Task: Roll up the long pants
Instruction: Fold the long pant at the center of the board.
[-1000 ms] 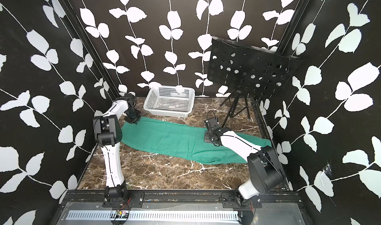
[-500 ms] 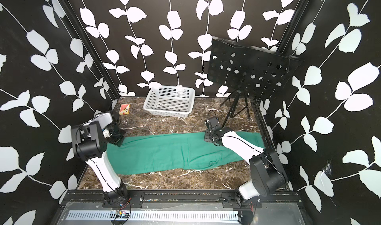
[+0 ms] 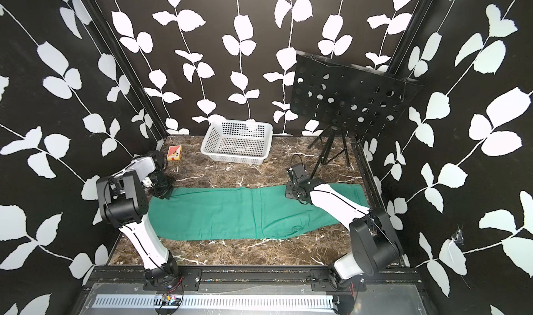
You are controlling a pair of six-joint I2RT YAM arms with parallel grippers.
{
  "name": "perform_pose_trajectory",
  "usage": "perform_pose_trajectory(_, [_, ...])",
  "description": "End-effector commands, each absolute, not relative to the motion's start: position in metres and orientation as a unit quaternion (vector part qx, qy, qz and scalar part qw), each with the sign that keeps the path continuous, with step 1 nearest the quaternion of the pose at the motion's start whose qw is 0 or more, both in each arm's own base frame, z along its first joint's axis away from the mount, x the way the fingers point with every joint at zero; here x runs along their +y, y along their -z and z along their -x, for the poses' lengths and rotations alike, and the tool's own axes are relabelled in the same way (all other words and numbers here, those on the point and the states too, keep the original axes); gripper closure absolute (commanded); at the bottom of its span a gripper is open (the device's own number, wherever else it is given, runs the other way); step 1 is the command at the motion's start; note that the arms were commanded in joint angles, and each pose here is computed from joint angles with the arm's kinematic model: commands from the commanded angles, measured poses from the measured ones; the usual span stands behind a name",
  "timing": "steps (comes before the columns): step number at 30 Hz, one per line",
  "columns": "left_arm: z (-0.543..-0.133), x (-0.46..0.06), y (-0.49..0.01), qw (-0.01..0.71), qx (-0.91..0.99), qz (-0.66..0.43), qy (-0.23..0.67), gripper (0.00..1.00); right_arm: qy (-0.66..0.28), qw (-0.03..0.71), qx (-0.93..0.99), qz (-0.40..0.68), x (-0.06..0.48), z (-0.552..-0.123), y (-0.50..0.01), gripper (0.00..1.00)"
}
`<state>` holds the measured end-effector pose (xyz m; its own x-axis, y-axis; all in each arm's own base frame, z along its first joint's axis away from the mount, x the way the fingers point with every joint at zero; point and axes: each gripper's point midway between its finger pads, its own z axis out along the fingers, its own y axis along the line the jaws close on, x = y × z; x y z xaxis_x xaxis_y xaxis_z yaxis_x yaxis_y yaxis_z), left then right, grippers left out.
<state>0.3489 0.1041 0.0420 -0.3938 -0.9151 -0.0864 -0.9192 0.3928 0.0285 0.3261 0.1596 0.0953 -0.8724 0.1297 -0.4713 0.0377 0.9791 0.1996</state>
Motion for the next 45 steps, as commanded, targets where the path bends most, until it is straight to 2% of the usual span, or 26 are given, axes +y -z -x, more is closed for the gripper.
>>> perform_pose_trajectory(1, [-0.37,0.106,-0.085,0.096,0.831,0.548,-0.004,1.0,-0.096,0.264,0.958,-0.047,0.157,-0.328,-0.102,0.6])
perform_pose_trajectory(7, [-0.371,0.107,-0.098,0.111,0.825,0.555,-0.001,1.0,-0.097,0.264,0.958,-0.048,0.158,-0.329,-0.101,0.6])
perform_pose_trajectory(17, [-0.414,0.108,-0.115,0.157,0.829,0.535,0.029,1.0,-0.09,0.259,0.961,-0.041,0.158,-0.329,-0.1,0.6])
perform_pose_trajectory(22, [-0.383,0.106,-0.125,0.135,0.825,0.548,-0.02,1.0,-0.087,0.259,0.961,-0.041,0.157,-0.33,-0.098,0.6])
perform_pose_trajectory(24, [-0.378,0.105,-0.128,0.151,0.821,0.551,-0.022,1.0,-0.088,0.26,0.961,-0.042,0.158,-0.331,-0.098,0.6])
perform_pose_trajectory(27, [-0.406,0.107,-0.13,0.198,0.818,0.54,0.003,1.0,-0.089,0.26,0.961,-0.037,0.16,-0.333,-0.097,0.6])
perform_pose_trajectory(31, [-0.448,0.104,-0.117,0.179,0.836,0.518,0.019,1.0,-0.091,0.256,0.962,-0.031,0.163,-0.336,-0.096,0.6])
perform_pose_trajectory(38, [-0.469,0.109,-0.083,0.189,0.838,0.512,0.016,1.0,-0.087,0.254,0.963,-0.026,0.161,-0.332,-0.096,0.59])
perform_pose_trajectory(39, [-0.471,0.109,-0.082,0.191,0.841,0.507,0.014,0.98,-0.086,0.254,0.963,-0.023,0.16,-0.331,-0.097,0.59])
perform_pose_trajectory(42, [-0.474,0.109,-0.09,0.193,0.849,0.491,0.015,0.54,-0.078,0.244,0.967,-0.015,0.157,-0.325,-0.097,0.58])
perform_pose_trajectory(44, [-0.471,0.105,-0.102,0.2,0.852,0.484,0.019,0.36,-0.077,0.229,0.97,-0.007,0.157,-0.319,-0.095,0.57])
perform_pose_trajectory(45, [-0.466,0.101,-0.112,0.202,0.852,0.482,0.023,0.31,-0.081,0.216,0.973,-0.002,0.158,-0.314,-0.095,0.58])
